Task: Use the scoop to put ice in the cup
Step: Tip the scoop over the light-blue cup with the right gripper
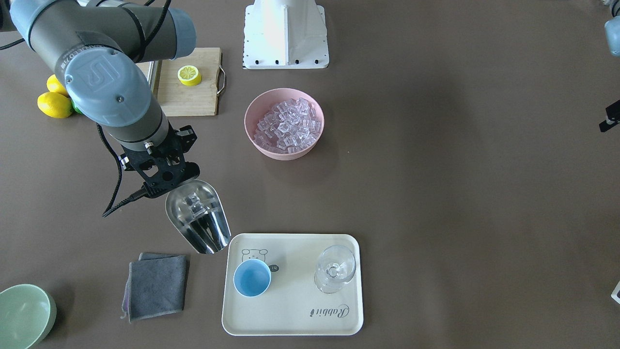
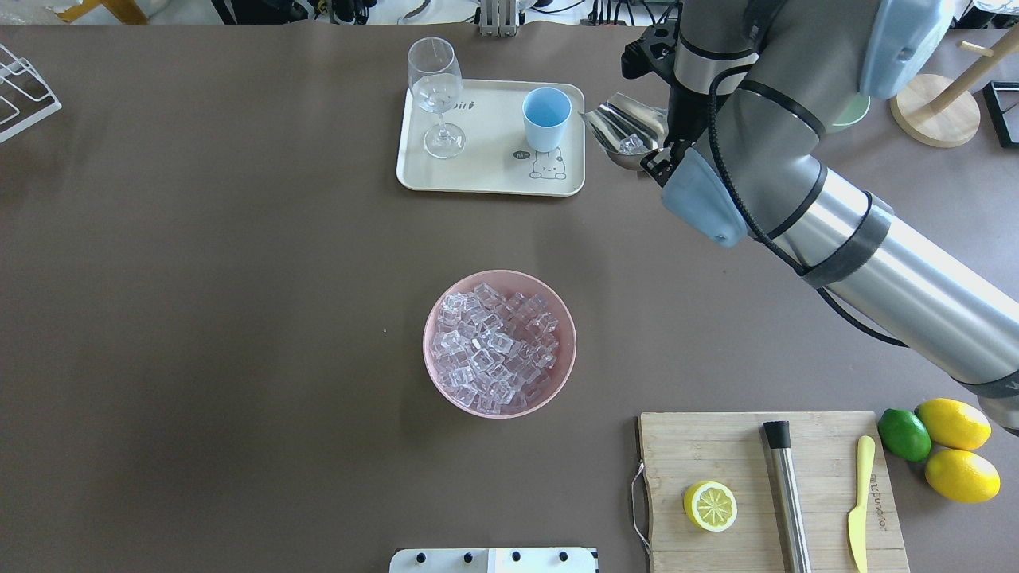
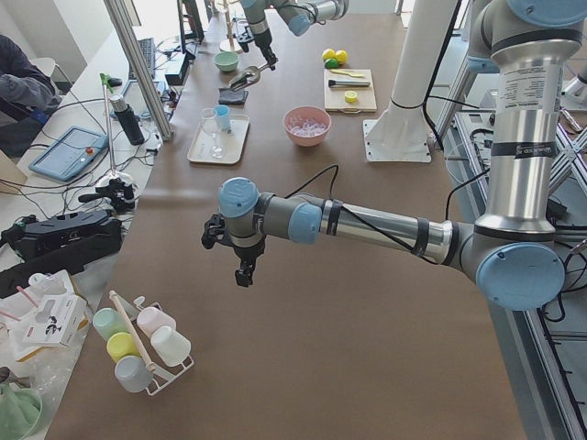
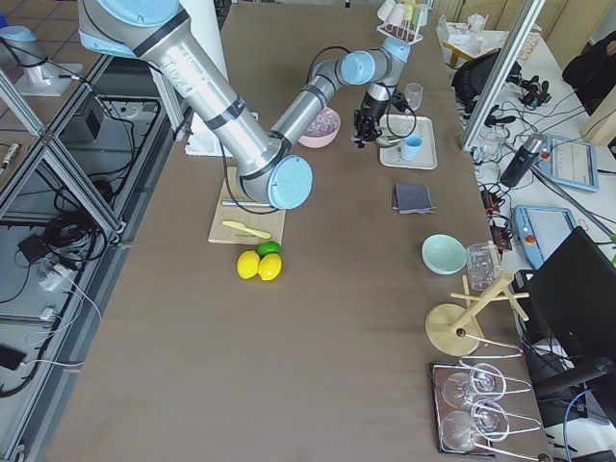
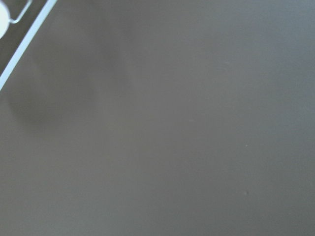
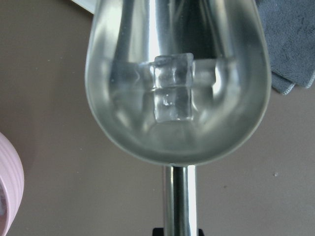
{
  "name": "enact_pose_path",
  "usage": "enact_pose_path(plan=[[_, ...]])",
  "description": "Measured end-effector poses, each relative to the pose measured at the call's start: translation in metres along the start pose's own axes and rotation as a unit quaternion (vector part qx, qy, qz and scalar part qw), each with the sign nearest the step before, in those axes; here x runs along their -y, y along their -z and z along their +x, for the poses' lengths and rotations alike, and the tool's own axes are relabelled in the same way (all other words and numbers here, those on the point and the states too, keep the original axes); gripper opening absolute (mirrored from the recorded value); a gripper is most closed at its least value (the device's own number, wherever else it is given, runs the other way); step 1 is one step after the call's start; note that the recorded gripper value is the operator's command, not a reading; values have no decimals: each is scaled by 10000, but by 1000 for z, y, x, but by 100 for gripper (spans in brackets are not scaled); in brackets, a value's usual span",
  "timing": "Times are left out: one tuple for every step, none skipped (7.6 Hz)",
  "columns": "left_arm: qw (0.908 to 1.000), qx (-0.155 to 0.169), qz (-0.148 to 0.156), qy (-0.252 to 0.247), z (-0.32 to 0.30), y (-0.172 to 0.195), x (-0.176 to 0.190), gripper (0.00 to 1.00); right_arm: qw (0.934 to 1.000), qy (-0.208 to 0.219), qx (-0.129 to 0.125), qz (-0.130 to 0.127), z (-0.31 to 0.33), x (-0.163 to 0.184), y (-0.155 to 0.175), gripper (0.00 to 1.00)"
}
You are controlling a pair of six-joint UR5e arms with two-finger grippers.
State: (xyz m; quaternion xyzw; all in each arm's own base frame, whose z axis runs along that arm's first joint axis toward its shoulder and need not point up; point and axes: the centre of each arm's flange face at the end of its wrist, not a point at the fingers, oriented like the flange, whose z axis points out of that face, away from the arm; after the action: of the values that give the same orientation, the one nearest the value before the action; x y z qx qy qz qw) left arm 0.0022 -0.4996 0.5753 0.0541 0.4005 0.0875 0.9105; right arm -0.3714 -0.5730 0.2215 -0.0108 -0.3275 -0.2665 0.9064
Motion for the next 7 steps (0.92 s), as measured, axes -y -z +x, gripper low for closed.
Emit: enact_pose_path(plan=[[9996,-16,54,286,-25,7,-13,98,9998,43,-47,-189,-5,14,6,0],[9988,-11,70,487,-43,9,-21,98,9992,108,-93,-365,-8,25,13,0],[9976,-1,91,689,-61,11,-29,98,9983,153,-125,-550,-11,35,19,0],[9964,7,97,843,-75,12,-34,98,9972,162,-161,-708,-13,45,24,0],[9956,10,86,931,-83,11,-38,98,9963,164,-186,-824,-11,57,29,0],[9951,9,65,987,-88,9,-40,98,9955,168,-201,-909,-10,67,32,0],[9943,7,59,1063,-95,8,-44,98,9948,167,-207,-984,-11,76,34,0]])
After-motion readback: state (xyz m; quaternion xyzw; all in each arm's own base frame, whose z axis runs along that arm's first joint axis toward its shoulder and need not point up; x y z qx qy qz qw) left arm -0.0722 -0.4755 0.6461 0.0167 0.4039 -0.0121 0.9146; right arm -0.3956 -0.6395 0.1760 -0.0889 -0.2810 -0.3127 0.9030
